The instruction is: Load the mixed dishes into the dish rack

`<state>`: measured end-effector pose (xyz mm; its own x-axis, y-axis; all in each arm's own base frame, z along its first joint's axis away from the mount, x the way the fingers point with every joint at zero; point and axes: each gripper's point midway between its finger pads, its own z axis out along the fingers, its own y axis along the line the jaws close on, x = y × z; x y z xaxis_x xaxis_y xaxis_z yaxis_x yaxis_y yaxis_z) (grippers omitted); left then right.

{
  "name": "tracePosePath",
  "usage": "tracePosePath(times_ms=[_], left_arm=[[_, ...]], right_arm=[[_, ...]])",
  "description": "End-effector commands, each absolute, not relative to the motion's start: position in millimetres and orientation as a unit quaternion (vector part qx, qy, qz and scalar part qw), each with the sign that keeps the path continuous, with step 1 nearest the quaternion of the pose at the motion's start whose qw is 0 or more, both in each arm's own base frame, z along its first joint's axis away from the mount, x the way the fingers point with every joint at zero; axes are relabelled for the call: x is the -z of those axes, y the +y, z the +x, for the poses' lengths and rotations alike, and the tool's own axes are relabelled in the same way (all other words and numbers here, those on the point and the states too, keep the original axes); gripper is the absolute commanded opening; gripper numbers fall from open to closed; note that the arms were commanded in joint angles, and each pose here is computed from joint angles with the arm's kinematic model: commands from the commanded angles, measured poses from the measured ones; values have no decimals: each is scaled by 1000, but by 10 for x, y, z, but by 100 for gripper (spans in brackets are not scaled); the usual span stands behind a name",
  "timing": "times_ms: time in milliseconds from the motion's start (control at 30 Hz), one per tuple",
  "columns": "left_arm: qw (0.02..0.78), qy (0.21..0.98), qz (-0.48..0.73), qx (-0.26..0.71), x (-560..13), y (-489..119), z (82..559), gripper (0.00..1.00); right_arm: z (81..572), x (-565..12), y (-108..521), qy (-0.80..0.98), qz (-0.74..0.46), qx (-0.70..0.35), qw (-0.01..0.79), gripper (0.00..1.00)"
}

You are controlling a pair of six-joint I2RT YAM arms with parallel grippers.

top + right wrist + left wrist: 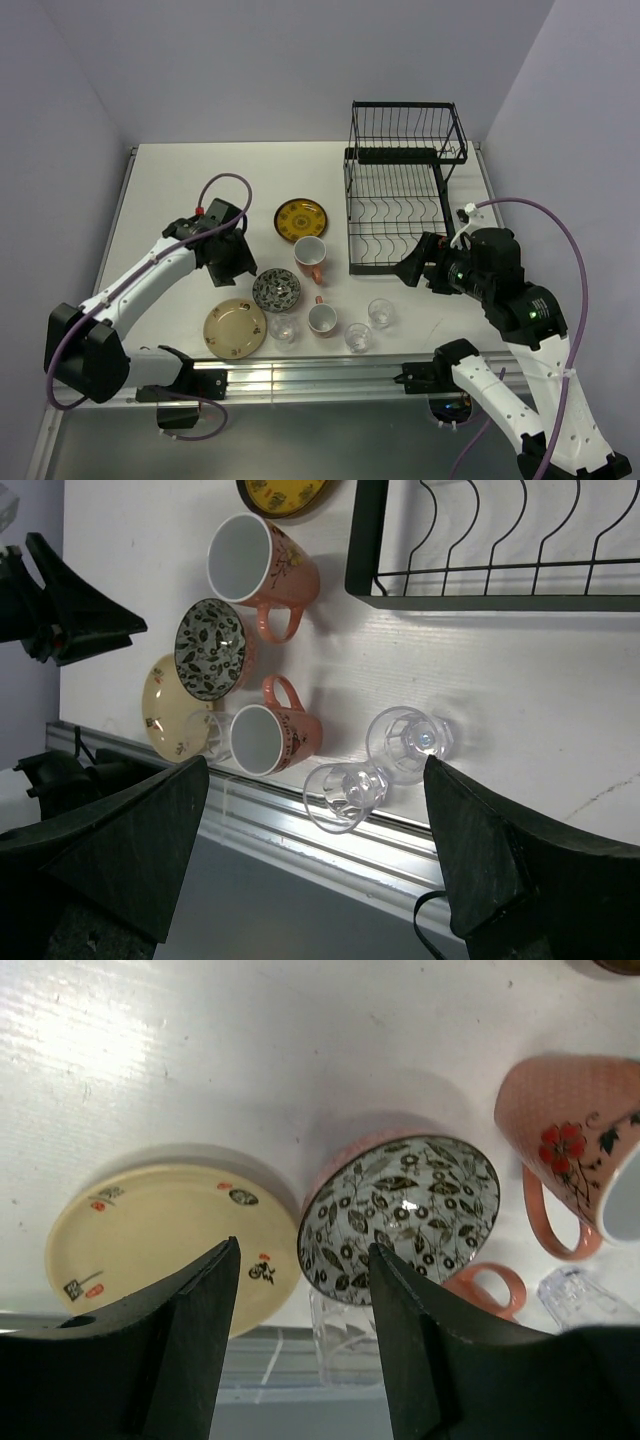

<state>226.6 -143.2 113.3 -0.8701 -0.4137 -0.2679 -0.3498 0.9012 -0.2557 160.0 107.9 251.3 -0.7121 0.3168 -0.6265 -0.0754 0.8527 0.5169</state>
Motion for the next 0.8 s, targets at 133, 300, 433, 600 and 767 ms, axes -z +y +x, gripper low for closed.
tracePosePath(times_ms=[133,300,433,600,767], left_arm=[[167,967,-170,88,-874,-1550,2498,57],[151,972,-159,80,-742,-1593,2509,49],[138,975,-152,86,-657,-1656,2462,48],[119,979,-140,87,-523,-1722,2355,47],[101,982,-134,90,-380,-1769,2242,37]], right_arm=[[1612,-2645,1048,878,63,-262,396,95],[1600,-2657,1018,879,60,-254,399,95],[1590,-2647,996,880,60,-249,401,95],[1582,-2642,1003,879,60,-252,400,95],[1591,-2618,1011,880,63,-252,397,95]])
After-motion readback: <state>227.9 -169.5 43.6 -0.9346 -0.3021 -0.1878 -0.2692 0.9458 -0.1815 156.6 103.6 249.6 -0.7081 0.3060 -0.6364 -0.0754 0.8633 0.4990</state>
